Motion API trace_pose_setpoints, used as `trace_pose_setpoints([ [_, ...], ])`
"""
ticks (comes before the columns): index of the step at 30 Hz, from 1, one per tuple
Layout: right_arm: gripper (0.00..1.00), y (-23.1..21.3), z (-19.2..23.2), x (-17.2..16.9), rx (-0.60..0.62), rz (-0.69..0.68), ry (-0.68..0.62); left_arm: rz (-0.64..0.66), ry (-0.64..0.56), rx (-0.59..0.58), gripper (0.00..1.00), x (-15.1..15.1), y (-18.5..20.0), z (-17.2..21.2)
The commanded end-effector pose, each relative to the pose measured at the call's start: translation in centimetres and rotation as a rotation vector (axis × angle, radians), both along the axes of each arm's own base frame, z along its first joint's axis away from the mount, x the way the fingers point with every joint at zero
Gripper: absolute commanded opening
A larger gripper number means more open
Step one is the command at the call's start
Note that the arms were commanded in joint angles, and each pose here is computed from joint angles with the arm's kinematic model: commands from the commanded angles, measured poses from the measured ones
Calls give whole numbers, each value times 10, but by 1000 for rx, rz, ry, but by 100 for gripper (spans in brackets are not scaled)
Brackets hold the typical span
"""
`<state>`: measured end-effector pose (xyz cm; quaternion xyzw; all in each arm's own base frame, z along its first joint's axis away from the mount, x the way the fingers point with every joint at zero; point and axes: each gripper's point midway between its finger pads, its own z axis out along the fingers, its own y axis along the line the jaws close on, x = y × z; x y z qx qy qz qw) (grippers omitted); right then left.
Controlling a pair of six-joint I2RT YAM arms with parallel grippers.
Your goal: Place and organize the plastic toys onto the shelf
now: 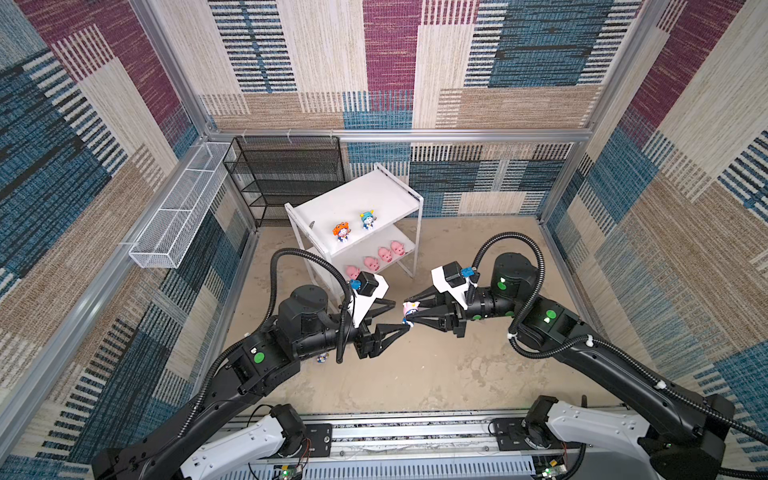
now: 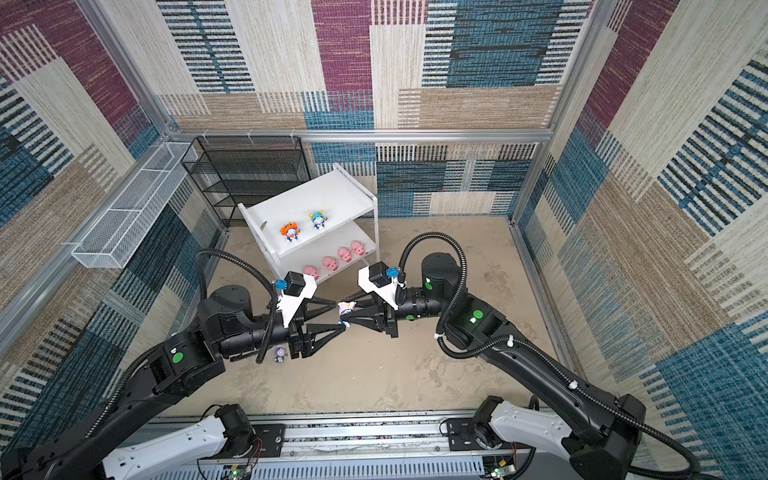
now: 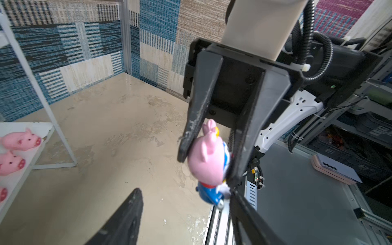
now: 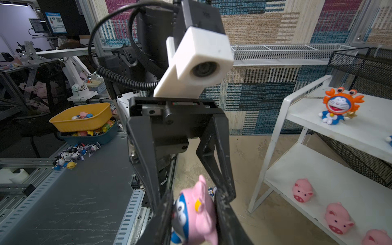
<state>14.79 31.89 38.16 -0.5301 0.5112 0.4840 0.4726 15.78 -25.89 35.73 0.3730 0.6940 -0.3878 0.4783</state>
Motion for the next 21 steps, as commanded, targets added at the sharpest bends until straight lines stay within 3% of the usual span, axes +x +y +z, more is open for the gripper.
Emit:
trace_pose_setpoints([
  [1, 27, 0, 11, 9, 29, -24, -108, 89, -34, 123, 77, 7, 22, -12],
  [10, 26, -5, 22, 78, 33, -117, -257, 274, -62, 315, 98, 10, 77, -21],
  [21, 26, 7, 23, 188, -58, -178, -358, 355, -101, 360, 99, 16, 95, -26],
])
